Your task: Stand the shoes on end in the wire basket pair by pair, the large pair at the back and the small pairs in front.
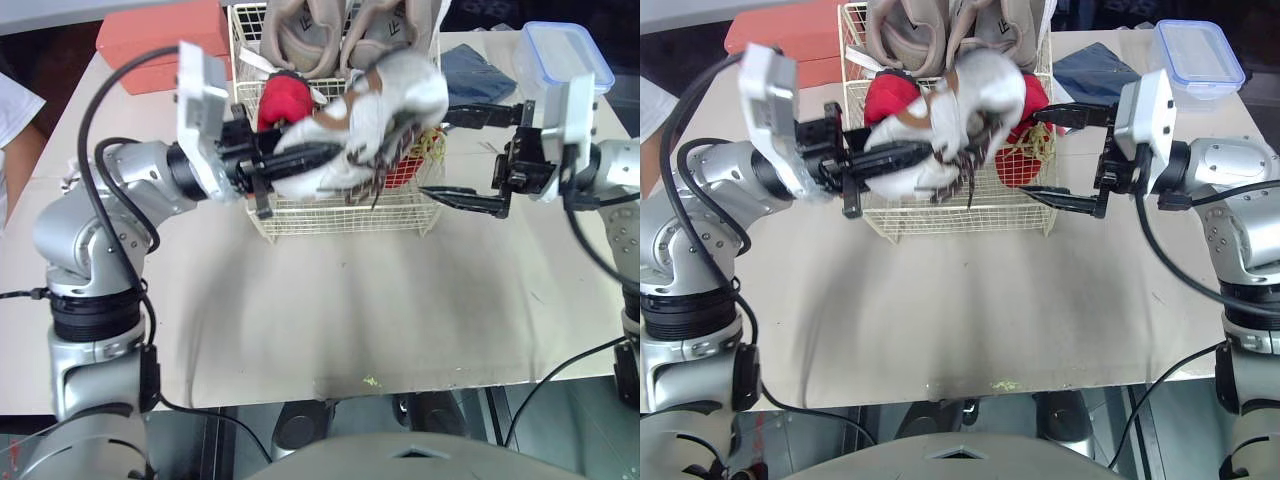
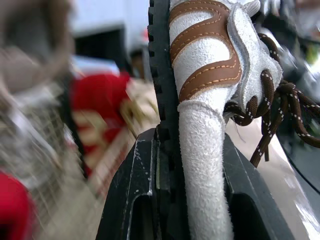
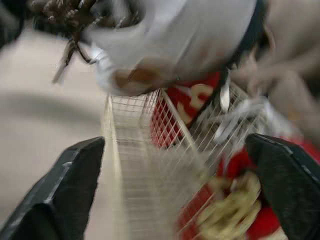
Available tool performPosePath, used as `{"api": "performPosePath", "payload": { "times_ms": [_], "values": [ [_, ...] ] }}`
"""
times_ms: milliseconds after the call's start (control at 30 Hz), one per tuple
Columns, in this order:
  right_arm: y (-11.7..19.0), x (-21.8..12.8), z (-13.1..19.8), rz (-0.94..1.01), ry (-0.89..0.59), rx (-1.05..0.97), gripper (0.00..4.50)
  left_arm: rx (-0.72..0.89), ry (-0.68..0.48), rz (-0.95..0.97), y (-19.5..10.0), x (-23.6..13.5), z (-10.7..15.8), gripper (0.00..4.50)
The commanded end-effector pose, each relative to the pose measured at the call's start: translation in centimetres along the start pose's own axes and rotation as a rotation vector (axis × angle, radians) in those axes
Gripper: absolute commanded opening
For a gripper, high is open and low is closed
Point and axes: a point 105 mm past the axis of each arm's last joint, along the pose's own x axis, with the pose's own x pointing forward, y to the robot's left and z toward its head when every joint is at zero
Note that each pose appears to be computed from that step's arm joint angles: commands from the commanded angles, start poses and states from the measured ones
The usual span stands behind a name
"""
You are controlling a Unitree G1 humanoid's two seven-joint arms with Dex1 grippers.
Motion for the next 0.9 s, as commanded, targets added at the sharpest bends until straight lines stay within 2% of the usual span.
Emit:
{"api": "performPosePath", "payload": {
  "times_ms": [33, 100, 233, 333, 400, 433, 467, 500, 567, 633, 667, 700, 733, 800, 867, 900],
  "values": [
    [-0.5, 0.6, 3.2, -0.088, -0.164, 0.165, 4.5, 0.104, -0.097, 0.053, 0.4, 0.4, 1.8, 0.58],
    [-0.5, 1.5, 4.1, -0.098, -0.245, 0.297, 4.5, 0.096, -0.098, 0.077, 0.5, 0.6, 0.9, 0.58],
    [0.0, 2.5, 5.2, -0.107, -0.342, 0.437, 4.5, 0.082, -0.09, 0.071, -0.1, 0.8, -0.4, 0.58],
    [0.3, 2.9, 5.2, -0.127, -0.358, 0.483, 3.71, 0.065, -0.087, 0.085, -0.1, 0.7, -0.9, 0.58],
    [0.5, 3.1, 5.0, -0.132, -0.359, 0.499, 2.65, 0.071, -0.085, 0.104, 0.2, 0.6, -1.0, 0.58],
    [0.6, 3.1, 4.9, -0.135, -0.357, 0.503, 2.35, 0.072, -0.084, 0.106, 0.3, 0.6, -1.0, 0.58],
    [0.6, 3.2, 4.9, -0.137, -0.356, 0.505, 1.82, 0.072, -0.084, 0.105, 0.3, 0.6, -1.0, 0.58],
    [0.6, 3.2, 4.8, -0.146, -0.349, 0.499, 1.64, 0.069, -0.085, 0.106, 0.2, 0.6, -1.1, 0.58],
    [0.6, 3.3, 4.7, -0.154, -0.344, 0.489, 0.78, 0.059, -0.099, 0.119, 0.4, 0.6, -0.9, 0.58],
    [0.3, 3.2, 4.4, -0.174, -0.333, 0.476, 0.0, 0.054, -0.107, 0.116, 0.4, 0.6, -0.8, 1.59],
    [0.2, 3.2, 4.3, -0.183, -0.33, 0.472, 0.0, 0.041, -0.111, 0.114, 0.4, 0.6, -0.8, 1.82],
    [0.0, 3.1, 4.3, -0.192, -0.331, 0.466, 0.0, 0.027, -0.103, 0.082, -0.1, 0.6, -0.9, 2.39],
    [-0.1, 3.0, 4.4, -0.201, -0.332, 0.457, 0.0, 0.027, -0.093, 0.071, -0.3, 0.5, -0.9, 2.69],
    [-0.5, 2.8, 4.6, -0.231, -0.332, 0.417, 0.0, 0.074, -0.069, 0.103, 0.1, 0.2, -0.7, 3.7],
    [-0.7, 2.6, 4.8, -0.261, -0.32, 0.361, 0.0, 0.117, -0.034, 0.115, 0.3, -0.3, -0.5, 4.48],
    [-0.9, 2.4, 4.9, -0.279, -0.313, 0.327, 0.0, 0.125, -0.009, 0.108, 0.2, -0.6, -0.4, 4.48]
  ]
}}
